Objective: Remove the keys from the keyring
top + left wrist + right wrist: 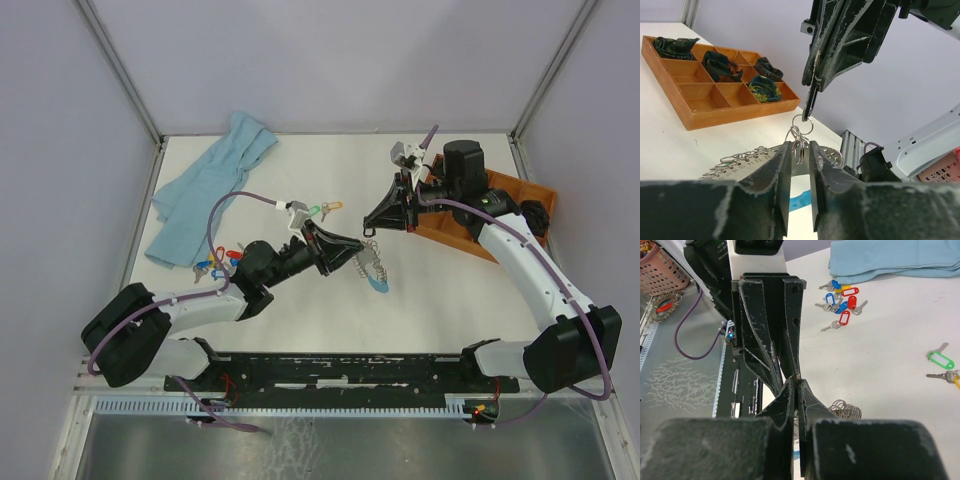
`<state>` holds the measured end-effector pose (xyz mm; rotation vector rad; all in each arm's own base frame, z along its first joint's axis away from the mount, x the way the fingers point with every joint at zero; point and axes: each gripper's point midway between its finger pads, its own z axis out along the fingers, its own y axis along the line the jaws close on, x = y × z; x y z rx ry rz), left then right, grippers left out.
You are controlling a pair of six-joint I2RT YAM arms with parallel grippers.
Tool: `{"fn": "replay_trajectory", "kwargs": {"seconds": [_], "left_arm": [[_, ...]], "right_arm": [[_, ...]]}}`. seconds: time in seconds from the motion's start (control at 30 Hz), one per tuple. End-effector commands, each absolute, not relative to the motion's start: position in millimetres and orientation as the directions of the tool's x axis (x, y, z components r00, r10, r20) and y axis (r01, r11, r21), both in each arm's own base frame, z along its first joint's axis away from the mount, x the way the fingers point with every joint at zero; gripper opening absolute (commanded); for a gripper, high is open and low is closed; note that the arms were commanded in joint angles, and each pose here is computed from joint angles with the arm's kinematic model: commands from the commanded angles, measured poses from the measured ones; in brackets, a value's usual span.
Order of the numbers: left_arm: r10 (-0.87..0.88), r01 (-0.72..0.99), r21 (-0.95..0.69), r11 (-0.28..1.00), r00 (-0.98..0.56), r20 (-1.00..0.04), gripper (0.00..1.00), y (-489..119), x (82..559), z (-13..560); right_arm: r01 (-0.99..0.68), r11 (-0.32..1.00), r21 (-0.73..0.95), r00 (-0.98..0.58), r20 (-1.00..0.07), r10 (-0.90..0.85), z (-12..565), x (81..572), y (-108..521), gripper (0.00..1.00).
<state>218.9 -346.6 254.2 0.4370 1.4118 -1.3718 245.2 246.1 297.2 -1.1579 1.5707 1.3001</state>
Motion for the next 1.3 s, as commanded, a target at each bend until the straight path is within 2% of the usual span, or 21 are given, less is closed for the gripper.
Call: {"fn": "replay_trajectory", "kwargs": {"seconds": [0.0,0.1,0.37,0.5,0.73,0.9,1.13,1.2,1.27], "left_arm": [[-0.414,0.854,-0.462,0.24,-0.34,-0.844,0.23,-352.7,217.9,274.7],[-0.401,0.859,-0.458,0.229,-0.346,-0.848,0.15,-354.9,215.2,273.8],[-0.35,0.875,-0.415,0.25,-0.318,-0.881,0.03,-358.9,213.9,268.7],[-0.308,0.894,-0.328,0.305,-0.234,-0.922,0.03,-356.4,211.9,267.7],[-0.188,0.915,-0.073,0.396,0.003,-0.982,0.03,-354.8,205.4,264.5],[-0.103,0.893,0.077,0.444,0.137,-0.985,0.03,-355.4,204.6,263.3],[-0.024,0.838,0.194,0.509,0.24,-0.971,0.03,-351.0,206.5,264.0],[-0.003,0.83,0.228,0.509,0.267,-0.964,0.06,-350.9,205.4,263.2],[0.008,0.831,0.259,0.492,0.293,-0.956,0.13,-352.4,199.9,262.9]], "right_arm": [[-0.984,0.029,0.178,-0.181,-0.975,-0.128,325.2,238.9,244.9,0.01],[-0.984,0.03,0.177,-0.179,-0.976,-0.127,325.6,239.3,244.7,0.01],[-0.984,0.033,0.175,-0.178,-0.976,-0.128,325.3,239.9,244.6,0.01],[-0.984,0.035,0.175,-0.178,-0.975,-0.13,324.1,240.6,244.8,0.01],[-0.985,0.051,0.168,-0.173,-0.975,-0.138,320.9,242.7,244.0,0.01],[-0.985,0.057,0.162,-0.168,-0.975,-0.144,319.3,243.5,243.7,0.01],[-0.985,0.055,0.162,-0.169,-0.975,-0.143,319.4,242.5,243.6,0.01],[-0.985,0.055,0.161,-0.167,-0.976,-0.143,319.5,242.4,243.5,0.01],[-0.986,0.055,0.16,-0.166,-0.976,-0.143,319.8,242.1,243.5,0.01]]}}
